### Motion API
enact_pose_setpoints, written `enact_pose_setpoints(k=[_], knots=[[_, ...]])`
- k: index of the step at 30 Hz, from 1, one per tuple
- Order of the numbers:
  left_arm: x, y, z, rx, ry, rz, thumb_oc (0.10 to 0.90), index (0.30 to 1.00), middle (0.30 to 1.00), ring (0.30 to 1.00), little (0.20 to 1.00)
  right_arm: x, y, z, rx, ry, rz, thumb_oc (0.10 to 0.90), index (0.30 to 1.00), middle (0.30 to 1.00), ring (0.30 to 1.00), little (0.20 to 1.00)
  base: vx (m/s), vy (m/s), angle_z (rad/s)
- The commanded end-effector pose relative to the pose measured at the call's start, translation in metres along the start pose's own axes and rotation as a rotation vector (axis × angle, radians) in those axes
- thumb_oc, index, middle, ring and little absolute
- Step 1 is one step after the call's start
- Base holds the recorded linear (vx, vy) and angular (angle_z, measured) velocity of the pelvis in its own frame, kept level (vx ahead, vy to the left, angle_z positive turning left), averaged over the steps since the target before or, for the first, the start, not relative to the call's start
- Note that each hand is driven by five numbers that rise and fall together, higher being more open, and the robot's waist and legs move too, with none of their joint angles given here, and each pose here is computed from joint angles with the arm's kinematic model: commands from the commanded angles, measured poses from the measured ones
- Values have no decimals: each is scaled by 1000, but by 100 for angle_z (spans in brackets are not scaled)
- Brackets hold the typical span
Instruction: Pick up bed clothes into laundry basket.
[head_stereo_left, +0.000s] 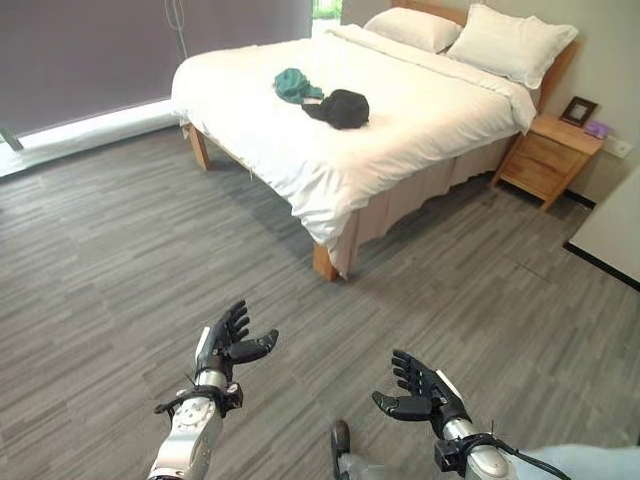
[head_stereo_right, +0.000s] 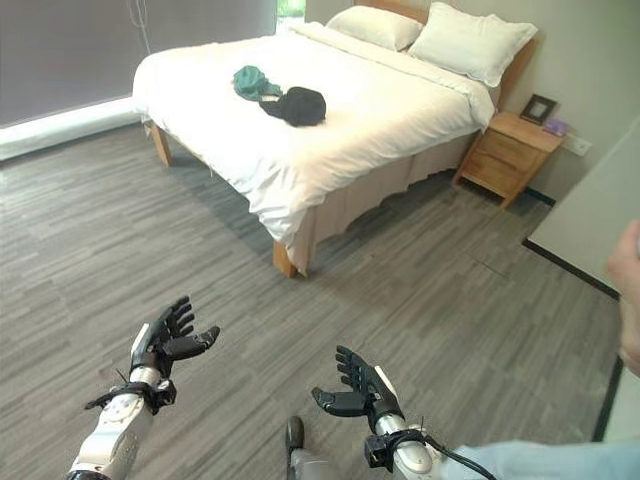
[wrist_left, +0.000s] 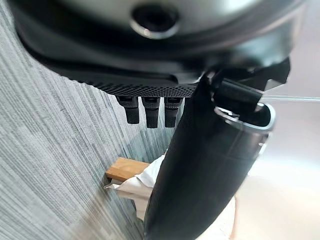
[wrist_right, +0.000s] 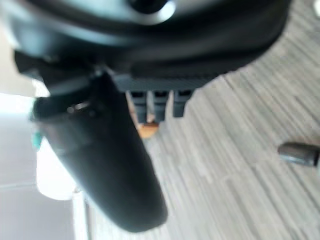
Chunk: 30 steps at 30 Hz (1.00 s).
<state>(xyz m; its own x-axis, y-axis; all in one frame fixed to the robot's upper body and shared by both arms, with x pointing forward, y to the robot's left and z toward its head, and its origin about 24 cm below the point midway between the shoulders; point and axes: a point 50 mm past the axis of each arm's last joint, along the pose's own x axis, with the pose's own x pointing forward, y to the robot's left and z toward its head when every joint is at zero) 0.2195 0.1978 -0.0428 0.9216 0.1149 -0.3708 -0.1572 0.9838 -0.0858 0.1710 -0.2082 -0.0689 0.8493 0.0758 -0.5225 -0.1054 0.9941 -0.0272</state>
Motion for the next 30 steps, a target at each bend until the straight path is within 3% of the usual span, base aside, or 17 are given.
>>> enact_pose_setpoints(k=[1, 13, 22, 23, 26, 30], knots=[[10, -13, 70, 0, -313, -88, 800, 900, 900, 900, 900, 7, -14, 77, 7, -349, -23, 800, 900, 900, 900, 900, 286, -376, 20], [5, -34, 54, 5, -249, -203, 800, 900, 900, 900, 900, 9, -6, 69, -11, -312, 2, 800, 900, 900, 900, 900, 242, 1, -31], [0, -31, 50, 49, -236, -225, 800, 900, 900, 900, 900, 3, -6, 63, -15, -299, 1, 800, 900, 900, 900, 900, 65, 38, -17], [-9, 38, 44, 80, -199, 17, 800, 900, 900, 900, 900, -16, -57, 40, 258, -258, -204, 800, 900, 900, 900, 900, -18, 67, -3], [-6, 18, 44, 106, -196, -68, 800, 900, 900, 900, 900, -16, -57, 33, 293, -253, -256, 800, 900, 900, 900, 900, -110, 170, 14], [-5, 13, 52, 111, -228, -102, 800, 900, 900, 900, 900, -9, -47, 42, 349, -288, -206, 800, 900, 900, 900, 900, -73, 73, 18]])
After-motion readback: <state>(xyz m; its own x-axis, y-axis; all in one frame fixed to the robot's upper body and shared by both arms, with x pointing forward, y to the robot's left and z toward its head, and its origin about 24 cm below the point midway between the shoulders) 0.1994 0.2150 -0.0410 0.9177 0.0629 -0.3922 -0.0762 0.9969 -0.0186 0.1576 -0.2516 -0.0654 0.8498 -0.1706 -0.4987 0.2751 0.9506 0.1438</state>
